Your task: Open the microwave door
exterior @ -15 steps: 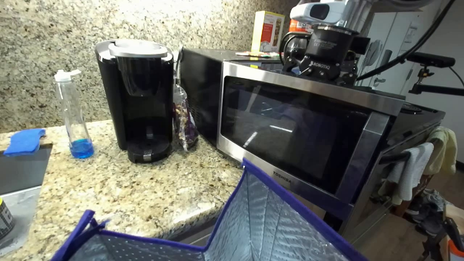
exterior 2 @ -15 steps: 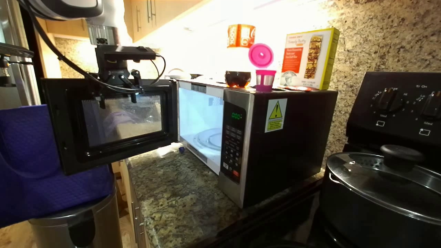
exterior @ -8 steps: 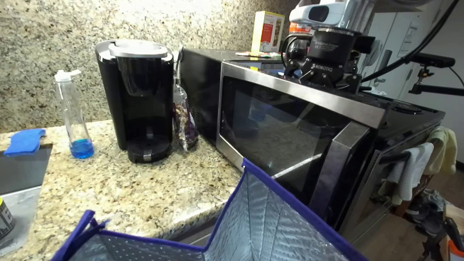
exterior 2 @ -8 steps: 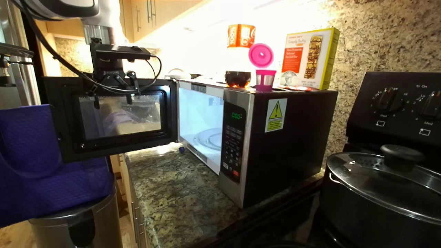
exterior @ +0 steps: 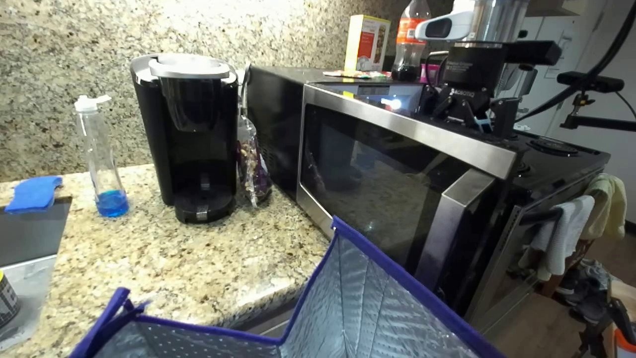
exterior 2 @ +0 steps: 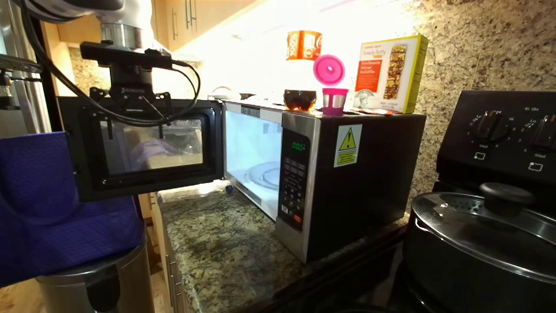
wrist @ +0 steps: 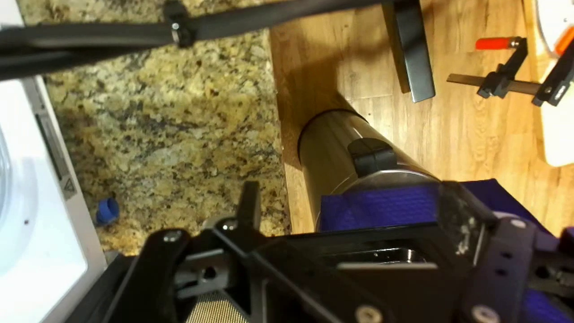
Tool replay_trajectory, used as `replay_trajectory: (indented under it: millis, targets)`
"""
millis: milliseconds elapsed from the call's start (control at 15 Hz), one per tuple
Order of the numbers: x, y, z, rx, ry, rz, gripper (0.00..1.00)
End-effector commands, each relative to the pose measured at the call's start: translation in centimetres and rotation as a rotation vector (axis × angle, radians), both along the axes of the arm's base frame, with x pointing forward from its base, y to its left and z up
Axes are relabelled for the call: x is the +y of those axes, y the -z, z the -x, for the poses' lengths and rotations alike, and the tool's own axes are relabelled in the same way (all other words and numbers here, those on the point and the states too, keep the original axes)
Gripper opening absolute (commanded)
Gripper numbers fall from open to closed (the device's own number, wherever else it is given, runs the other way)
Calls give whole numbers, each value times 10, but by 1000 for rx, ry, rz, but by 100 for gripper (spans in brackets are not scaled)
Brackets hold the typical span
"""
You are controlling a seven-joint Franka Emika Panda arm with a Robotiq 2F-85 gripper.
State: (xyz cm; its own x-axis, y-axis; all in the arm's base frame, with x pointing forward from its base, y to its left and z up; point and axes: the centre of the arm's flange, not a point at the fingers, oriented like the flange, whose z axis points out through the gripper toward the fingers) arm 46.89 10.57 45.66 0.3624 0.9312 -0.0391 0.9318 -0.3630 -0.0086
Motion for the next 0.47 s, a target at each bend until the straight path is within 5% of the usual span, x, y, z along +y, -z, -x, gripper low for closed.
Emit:
replay_trajectory:
  millis: [0, 67, 133, 400]
  targets:
    - [-15, 5, 39, 24, 200, -23, 100]
    - [-18, 8, 44, 13, 252, -30, 100]
    - [-12, 7, 19, 29, 157, -9, 100]
    - [-17, 8, 33, 30, 219, -13, 100]
